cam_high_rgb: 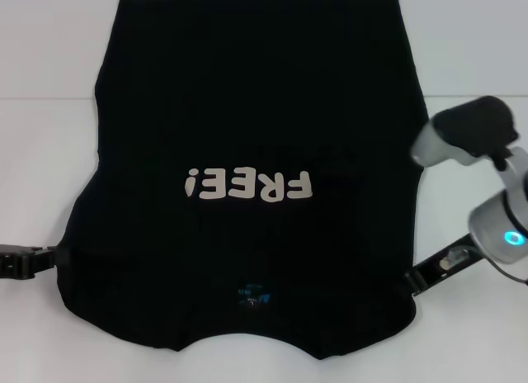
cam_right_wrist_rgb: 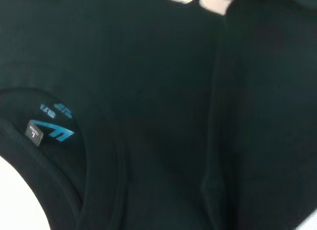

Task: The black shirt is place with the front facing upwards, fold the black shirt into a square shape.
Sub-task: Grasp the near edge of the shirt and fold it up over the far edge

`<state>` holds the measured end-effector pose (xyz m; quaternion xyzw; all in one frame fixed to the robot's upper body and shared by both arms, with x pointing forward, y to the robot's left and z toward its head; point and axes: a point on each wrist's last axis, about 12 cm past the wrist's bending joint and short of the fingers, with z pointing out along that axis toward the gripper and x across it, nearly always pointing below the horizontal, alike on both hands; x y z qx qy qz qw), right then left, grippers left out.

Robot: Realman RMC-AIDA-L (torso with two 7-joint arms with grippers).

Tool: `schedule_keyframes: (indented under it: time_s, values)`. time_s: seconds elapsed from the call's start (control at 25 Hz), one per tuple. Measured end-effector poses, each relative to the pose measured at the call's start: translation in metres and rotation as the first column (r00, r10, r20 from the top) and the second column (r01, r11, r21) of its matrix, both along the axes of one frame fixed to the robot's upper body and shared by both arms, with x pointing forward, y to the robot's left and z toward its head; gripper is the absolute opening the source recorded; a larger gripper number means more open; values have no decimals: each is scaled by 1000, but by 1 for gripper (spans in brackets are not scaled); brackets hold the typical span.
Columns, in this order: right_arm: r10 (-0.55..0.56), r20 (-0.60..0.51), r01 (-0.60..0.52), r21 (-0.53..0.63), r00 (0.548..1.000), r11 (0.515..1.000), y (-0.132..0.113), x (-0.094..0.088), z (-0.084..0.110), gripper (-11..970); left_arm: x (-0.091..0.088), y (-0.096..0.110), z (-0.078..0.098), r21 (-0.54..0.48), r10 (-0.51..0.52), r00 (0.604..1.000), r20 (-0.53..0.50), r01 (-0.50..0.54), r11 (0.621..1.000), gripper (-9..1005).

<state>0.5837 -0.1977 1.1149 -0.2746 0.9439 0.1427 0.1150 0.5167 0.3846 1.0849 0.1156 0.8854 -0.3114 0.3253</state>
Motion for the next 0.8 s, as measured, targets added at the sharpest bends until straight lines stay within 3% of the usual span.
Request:
schedule_keyframes:
  time_s: [0.48,0.8]
  values:
    - [-127,15,126,59,992,990,-44,-11,-7,19,-11,8,2,-66,38,999,4,-38,997,7]
    - [-85,24,81,135,996,987,-53,-13,3,20,-17,8,4,-108,31,1000,-3,-31,994,7]
